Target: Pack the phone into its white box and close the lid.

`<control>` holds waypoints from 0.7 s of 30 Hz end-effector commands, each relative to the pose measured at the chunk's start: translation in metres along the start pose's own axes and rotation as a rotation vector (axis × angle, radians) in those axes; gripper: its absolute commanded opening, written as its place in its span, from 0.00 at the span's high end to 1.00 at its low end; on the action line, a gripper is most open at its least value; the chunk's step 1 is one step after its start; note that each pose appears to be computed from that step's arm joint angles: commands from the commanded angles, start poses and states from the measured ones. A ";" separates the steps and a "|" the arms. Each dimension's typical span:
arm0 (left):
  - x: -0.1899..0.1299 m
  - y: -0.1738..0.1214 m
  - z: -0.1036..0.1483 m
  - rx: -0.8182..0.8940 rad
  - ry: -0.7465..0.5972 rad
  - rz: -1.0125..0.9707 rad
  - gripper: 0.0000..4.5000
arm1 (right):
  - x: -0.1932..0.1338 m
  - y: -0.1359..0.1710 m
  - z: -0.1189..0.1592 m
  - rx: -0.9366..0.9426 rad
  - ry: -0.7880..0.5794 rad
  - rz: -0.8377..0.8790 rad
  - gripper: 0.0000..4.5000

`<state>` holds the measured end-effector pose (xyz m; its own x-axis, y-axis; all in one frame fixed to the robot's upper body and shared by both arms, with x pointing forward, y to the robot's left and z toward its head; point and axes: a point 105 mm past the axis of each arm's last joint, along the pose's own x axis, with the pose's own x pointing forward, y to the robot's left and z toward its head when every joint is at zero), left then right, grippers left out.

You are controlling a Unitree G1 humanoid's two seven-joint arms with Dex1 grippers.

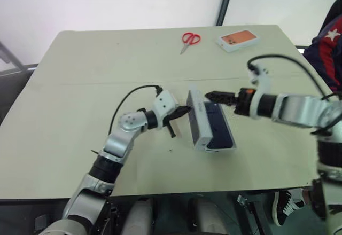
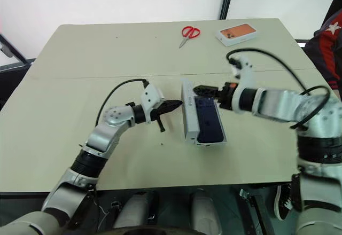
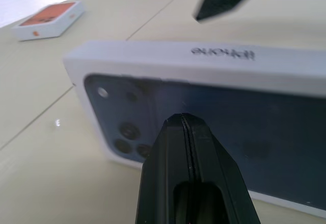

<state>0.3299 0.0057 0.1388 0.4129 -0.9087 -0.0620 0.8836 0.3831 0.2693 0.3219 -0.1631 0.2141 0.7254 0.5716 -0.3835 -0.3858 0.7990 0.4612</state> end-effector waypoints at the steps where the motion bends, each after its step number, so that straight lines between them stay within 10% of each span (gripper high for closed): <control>1: 0.016 -0.014 0.020 0.051 -0.056 -0.070 1.00 | -0.003 -0.014 0.004 -0.082 -0.007 -0.060 0.04; 7: 0.022 -0.017 0.028 0.001 -0.096 -0.060 1.00 | -0.004 -0.037 0.005 -0.301 0.009 -0.177 0.04; 16: -0.024 0.019 0.024 0.004 -0.030 0.099 1.00 | -0.007 -0.050 -0.001 -0.825 0.112 -0.242 0.92; 21: -0.046 0.026 -0.007 0.023 0.152 0.128 1.00 | -0.003 -0.040 -0.016 -1.051 0.176 -0.174 0.98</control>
<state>0.3381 0.0599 0.1367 0.5525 -0.8160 -0.1703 0.8219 0.4992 0.2746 0.3281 -0.1987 0.1738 0.7481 0.3721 -0.5494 -0.6344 0.6440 -0.4276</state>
